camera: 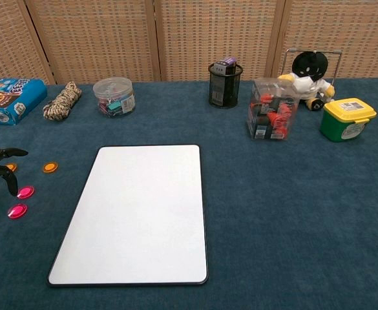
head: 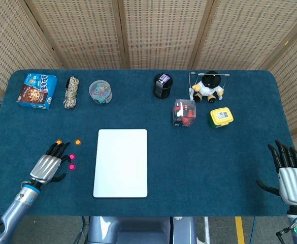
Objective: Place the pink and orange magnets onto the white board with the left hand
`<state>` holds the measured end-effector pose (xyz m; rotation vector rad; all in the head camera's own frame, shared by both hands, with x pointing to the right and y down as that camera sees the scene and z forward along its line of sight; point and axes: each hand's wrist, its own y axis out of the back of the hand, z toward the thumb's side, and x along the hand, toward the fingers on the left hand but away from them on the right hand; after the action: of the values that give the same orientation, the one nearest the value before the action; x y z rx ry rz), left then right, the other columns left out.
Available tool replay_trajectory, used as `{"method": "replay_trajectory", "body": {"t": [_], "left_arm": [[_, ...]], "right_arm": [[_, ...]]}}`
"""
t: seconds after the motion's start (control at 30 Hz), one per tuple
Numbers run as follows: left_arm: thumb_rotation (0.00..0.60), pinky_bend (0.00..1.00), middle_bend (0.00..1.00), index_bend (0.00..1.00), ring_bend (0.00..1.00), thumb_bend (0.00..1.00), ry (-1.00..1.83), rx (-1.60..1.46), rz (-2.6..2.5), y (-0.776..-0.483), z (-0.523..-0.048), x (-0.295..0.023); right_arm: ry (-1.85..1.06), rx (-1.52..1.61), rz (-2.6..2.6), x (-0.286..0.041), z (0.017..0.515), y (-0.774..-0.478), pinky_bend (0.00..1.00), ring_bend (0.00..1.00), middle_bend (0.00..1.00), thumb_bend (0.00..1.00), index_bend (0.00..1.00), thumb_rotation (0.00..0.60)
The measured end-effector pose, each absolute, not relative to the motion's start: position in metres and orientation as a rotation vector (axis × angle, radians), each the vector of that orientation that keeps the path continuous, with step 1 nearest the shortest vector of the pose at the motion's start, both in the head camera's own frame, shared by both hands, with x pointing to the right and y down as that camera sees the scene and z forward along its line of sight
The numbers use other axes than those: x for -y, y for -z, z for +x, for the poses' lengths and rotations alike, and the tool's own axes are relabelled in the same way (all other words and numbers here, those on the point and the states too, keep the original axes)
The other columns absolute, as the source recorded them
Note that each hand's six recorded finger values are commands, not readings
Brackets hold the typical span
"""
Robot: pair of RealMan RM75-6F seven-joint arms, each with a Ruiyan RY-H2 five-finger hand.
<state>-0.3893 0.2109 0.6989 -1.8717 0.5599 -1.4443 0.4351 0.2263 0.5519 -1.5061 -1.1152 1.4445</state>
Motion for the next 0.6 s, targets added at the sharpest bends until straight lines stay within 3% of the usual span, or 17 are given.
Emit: {"method": "replay_trajectory", "body": {"t": [0.6], "left_arm": [[0.6,0.0,0.0,0.39,0.0,0.33,1.472,-0.53,-1.885,-0.714,-0.382,-0.209]], "right_arm": [[-1.447,1.127,-1.516,-0.226,0.436,-0.552,0.0,0.0,0.0,0.0,0.0,0.6]]}}
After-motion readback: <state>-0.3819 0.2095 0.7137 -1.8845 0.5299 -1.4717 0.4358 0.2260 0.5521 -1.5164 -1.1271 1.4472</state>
